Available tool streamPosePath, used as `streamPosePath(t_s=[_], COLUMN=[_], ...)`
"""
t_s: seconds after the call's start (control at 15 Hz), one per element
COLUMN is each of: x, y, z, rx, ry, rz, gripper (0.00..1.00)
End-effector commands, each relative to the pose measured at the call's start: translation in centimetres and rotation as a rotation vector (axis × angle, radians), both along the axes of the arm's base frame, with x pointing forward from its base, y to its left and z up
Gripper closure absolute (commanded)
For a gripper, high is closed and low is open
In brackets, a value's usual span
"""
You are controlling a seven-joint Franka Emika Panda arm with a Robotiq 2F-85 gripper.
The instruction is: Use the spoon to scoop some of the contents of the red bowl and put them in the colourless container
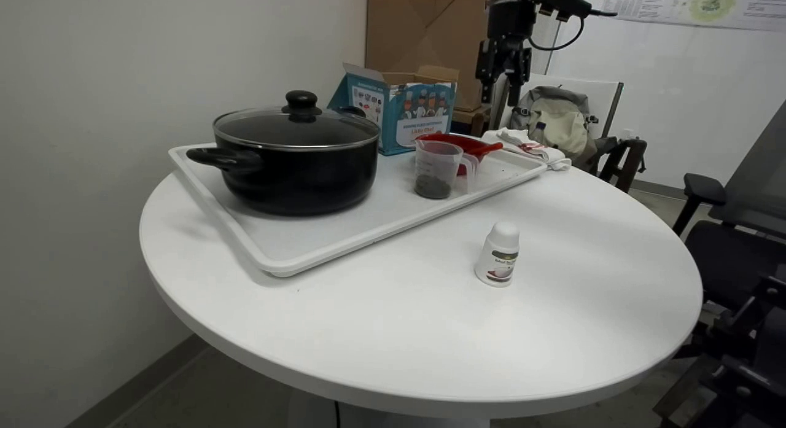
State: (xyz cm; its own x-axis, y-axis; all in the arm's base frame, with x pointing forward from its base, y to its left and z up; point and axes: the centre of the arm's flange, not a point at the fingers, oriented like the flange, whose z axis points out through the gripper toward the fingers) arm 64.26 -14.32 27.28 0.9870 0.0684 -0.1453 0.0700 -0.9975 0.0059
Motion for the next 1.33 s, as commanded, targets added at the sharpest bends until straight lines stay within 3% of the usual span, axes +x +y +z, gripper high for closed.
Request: streamPosePath(t_s=[0.0, 0.73, 1.27], x=[2.4, 2.3, 1.1], y=[0.1, 2.2, 1.1], z=[-1.7, -5.6, -7.6], rx=[0.009, 0.018, -0.006], ry=[0.019, 0.108, 0.162], rz=[-0.016, -0.024, -0.057], gripper=[0.00, 0.00, 0.00])
